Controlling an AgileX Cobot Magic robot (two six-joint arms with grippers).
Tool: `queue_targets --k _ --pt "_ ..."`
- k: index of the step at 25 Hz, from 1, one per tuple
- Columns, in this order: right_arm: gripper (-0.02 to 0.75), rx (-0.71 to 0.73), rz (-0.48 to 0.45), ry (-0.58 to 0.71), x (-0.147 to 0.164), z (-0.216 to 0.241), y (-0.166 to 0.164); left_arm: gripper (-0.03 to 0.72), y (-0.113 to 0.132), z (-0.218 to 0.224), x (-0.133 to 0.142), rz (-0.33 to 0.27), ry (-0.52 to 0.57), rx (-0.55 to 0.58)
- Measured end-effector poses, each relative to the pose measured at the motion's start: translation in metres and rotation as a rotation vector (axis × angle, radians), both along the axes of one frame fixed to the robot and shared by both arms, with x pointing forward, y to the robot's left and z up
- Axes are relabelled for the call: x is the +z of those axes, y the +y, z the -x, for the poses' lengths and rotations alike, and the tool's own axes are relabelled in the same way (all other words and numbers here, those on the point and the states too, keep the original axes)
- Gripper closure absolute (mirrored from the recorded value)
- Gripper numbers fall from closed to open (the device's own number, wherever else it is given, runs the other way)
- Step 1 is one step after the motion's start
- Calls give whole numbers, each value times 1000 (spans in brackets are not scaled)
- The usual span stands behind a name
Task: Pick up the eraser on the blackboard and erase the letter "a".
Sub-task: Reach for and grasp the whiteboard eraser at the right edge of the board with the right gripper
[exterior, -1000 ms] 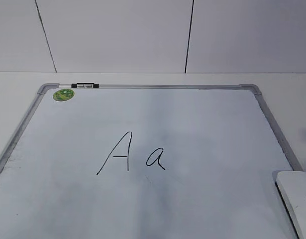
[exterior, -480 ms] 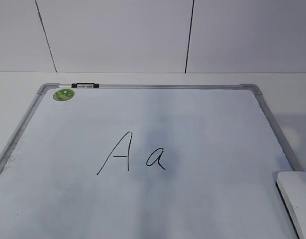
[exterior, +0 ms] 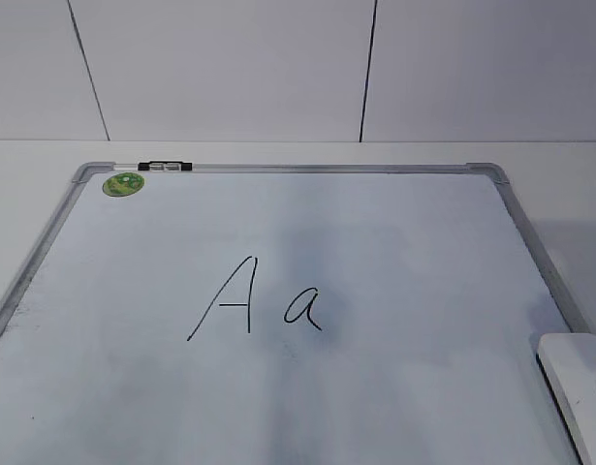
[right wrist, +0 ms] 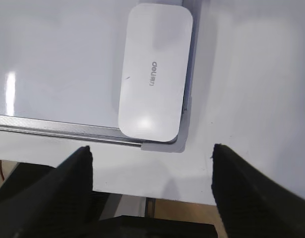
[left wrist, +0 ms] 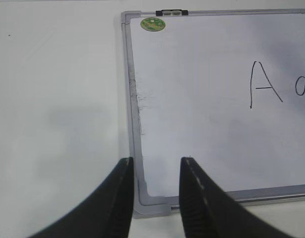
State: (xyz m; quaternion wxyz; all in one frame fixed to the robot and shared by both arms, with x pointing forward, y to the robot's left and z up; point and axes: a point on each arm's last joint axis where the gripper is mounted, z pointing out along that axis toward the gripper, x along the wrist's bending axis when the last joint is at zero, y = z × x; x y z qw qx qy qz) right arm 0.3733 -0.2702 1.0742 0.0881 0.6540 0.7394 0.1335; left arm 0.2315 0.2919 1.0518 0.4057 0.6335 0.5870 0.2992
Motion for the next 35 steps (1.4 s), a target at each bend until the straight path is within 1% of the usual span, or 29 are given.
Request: queue_targets --k 7,13,35 --pt "146 -5 6 77 -14 -18 4 454 0 0 0 0 0 0" --pt "146 -4 -11 99 -22 -30 9 454 0 0 0 0 0 0" --pt "146 -4 -1 248 -66 -71 19 454 0 0 0 4 0 -2"
